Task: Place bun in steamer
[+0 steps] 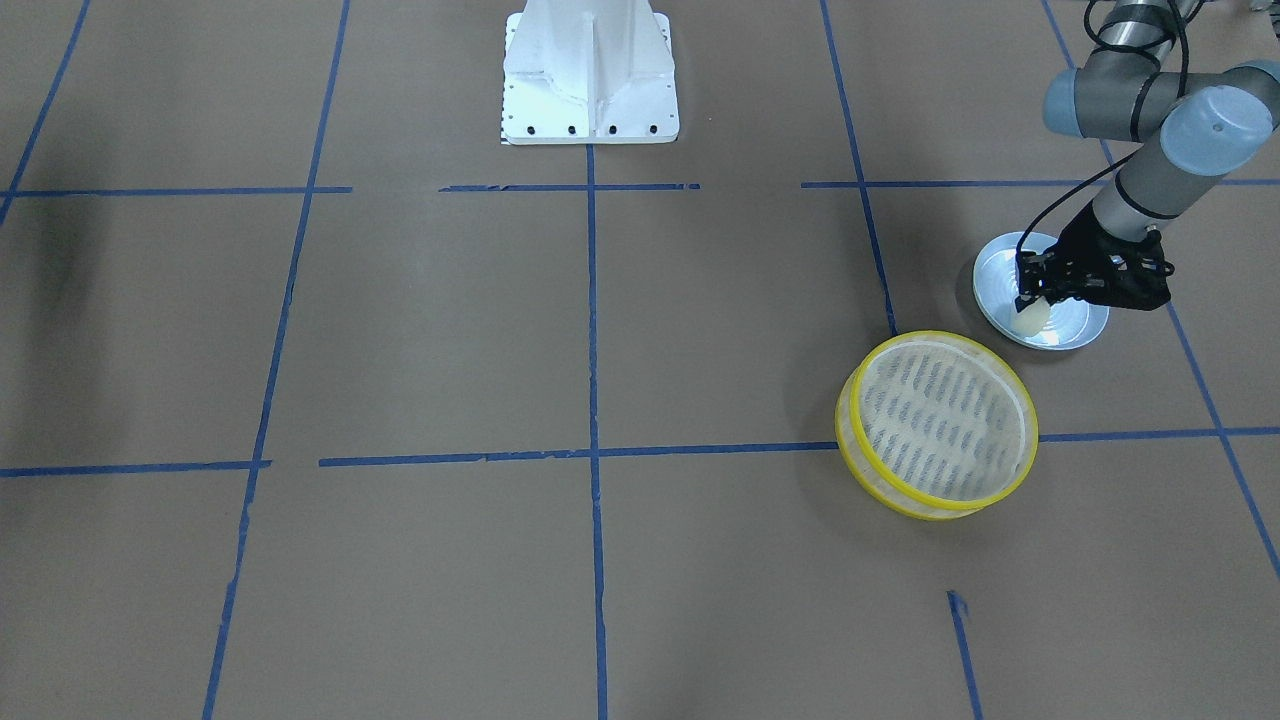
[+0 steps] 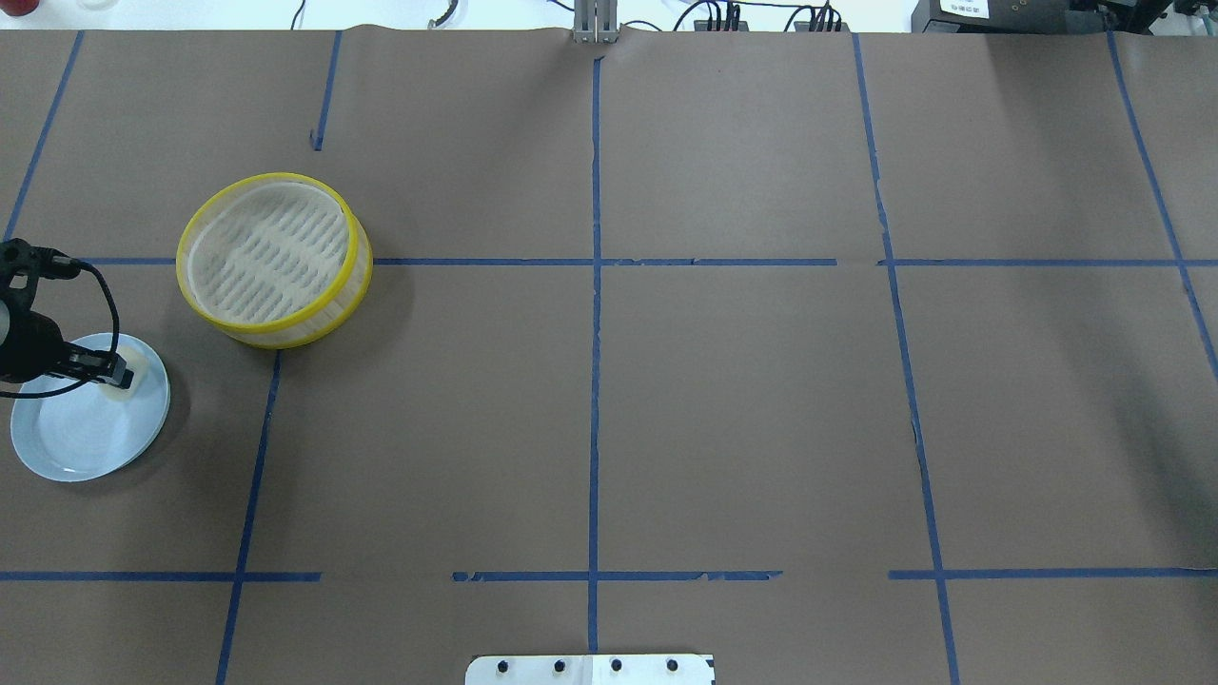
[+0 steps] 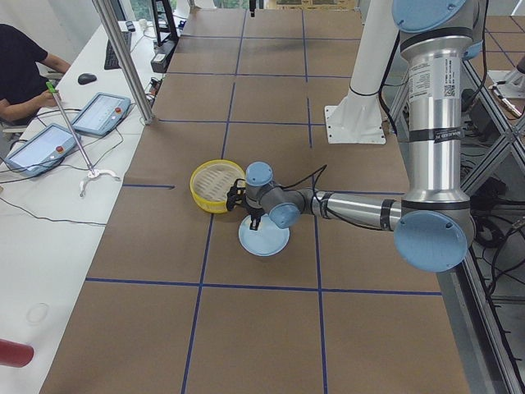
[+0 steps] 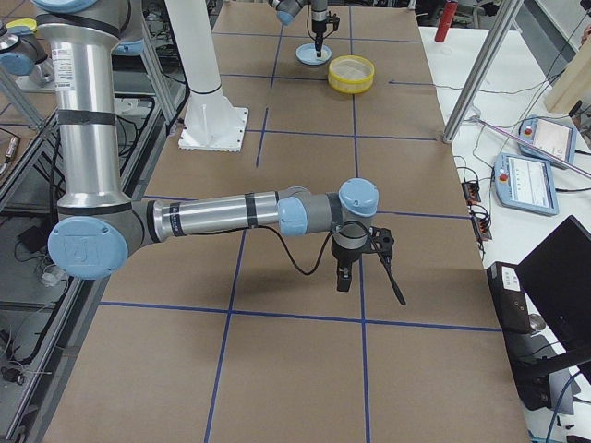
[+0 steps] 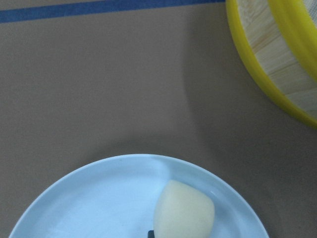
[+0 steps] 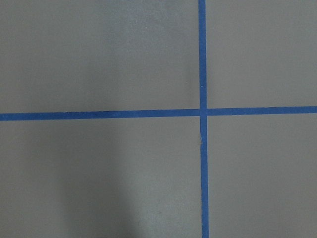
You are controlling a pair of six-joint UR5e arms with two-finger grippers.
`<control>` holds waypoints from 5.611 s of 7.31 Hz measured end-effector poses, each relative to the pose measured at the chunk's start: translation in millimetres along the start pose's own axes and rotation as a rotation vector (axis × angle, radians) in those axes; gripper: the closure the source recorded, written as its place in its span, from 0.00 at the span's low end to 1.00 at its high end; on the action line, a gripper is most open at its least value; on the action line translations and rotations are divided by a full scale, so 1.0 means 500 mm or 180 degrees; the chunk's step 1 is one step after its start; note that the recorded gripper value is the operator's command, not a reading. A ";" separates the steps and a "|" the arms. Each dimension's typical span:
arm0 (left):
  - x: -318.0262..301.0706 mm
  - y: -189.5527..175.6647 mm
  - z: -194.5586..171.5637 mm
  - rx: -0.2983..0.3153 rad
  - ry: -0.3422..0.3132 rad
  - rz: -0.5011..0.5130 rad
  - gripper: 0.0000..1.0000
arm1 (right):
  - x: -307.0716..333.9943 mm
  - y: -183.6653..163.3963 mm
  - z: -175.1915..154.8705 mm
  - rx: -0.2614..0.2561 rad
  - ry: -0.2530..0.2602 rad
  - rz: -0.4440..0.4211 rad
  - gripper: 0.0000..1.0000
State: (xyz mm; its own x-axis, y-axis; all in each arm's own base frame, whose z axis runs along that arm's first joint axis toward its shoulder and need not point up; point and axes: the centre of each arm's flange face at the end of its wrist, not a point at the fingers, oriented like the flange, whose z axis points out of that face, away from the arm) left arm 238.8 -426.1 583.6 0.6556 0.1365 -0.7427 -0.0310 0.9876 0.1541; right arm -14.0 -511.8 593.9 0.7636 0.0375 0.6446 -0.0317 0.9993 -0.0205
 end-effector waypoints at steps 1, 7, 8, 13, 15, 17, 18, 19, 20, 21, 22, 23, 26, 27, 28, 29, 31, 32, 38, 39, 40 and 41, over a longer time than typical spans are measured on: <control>0.001 0.016 -0.024 0.0005 0.0027 0.0059 0.69 | 0.000 0.000 0.000 0.0000 0.0000 0.0000 0.00; -0.015 -0.089 -0.366 -0.0073 -0.0356 0.0183 0.69 | 0.000 0.000 0.000 0.0000 0.0000 -0.0001 0.00; 0.035 -0.155 -0.408 -0.0131 -0.0413 0.0120 0.69 | 0.000 0.000 0.000 0.0000 0.0000 0.0000 0.00; 0.335 -0.370 -0.318 -0.0460 -0.0358 -0.0078 0.70 | 0.000 0.000 0.000 0.0000 0.0000 0.0000 0.00; 0.350 -0.384 -0.196 -0.0445 -0.0265 -0.0065 0.70 | 0.000 0.000 0.000 0.0000 0.0000 0.0000 0.00; 0.332 -0.393 -0.140 -0.0452 -0.0251 -0.0070 0.70 | 0.000 0.000 0.000 0.0000 0.0000 0.0000 0.00; 0.322 -0.392 -0.120 -0.0440 -0.0236 -0.0052 0.70 | 0.000 0.000 0.000 0.0000 0.0000 -0.0001 0.00; 0.311 -0.390 -0.096 -0.0421 -0.0213 -0.0052 0.70 | -0.001 0.000 0.000 0.0000 0.0000 -0.0002 0.00; 0.303 -0.390 -0.073 -0.0398 -0.0188 -0.0069 0.69 | -0.001 0.000 0.000 0.0000 0.0000 -0.0002 0.00; 0.299 -0.389 -0.054 -0.0390 -0.0170 -0.0076 0.69 | -0.001 0.000 0.000 0.0000 0.0000 -0.0002 0.00; 0.301 -0.386 -0.042 -0.0394 -0.0162 -0.0082 0.68 | 0.000 0.000 0.000 -0.0001 0.0000 -0.0001 0.00; 0.306 -0.382 -0.033 -0.0395 -0.0161 -0.0085 0.68 | 0.000 0.000 0.000 -0.0001 0.0000 -0.0001 0.00; 0.319 -0.373 -0.009 -0.0360 -0.0185 -0.0069 0.00 | 0.000 0.000 0.000 -0.0001 0.0000 -0.0001 0.00; 0.321 -0.373 -0.009 -0.0353 -0.0184 -0.0061 0.00 | 0.000 0.000 0.000 0.0000 0.0000 0.0000 0.00; 0.324 -0.373 -0.010 -0.0346 -0.0180 -0.0053 0.00 | 0.000 0.000 0.000 0.0000 0.0000 0.0000 0.00; 0.325 -0.373 -0.011 -0.0343 -0.0176 -0.0043 0.00 | 0.000 0.000 0.000 0.0000 0.0000 0.0000 0.00; 0.333 -0.372 -0.037 -0.0274 -0.0143 0.0002 0.00 | 0.000 0.000 0.000 0.0000 0.0000 0.0000 0.00; 0.328 -0.370 -0.089 -0.0147 -0.0096 0.0021 0.00 | 0.000 0.000 0.000 0.0000 0.0000 0.0000 0.00; -0.212 -0.259 -0.465 0.0516 -0.0355 0.0491 0.00 | -0.001 0.000 0.000 -0.0001 0.0000 -0.0003 0.00; -0.338 -0.213 -0.482 0.0462 -0.0437 0.0469 0.00 | -0.001 0.000 0.001 -0.0002 0.0000 -0.0003 0.00; -0.430 -0.168 -0.466 0.0344 -0.0468 0.0334 0.00 | -0.001 0.000 0.001 -0.0002 0.0000 -0.0003 0.00; -0.500 -0.112 -0.430 0.0198 -0.0459 0.0165 0.00 | -0.001 0.000 0.000 -0.0001 0.0000 -0.0001 0.00</control>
State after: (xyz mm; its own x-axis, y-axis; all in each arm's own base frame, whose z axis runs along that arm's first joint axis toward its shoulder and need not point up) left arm -85.7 -499.0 620.3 0.7559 0.1701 -0.6322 -0.0238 0.9722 0.2331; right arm -14.3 -511.8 593.9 0.7636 0.0370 0.6446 -0.0310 0.9993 -0.0206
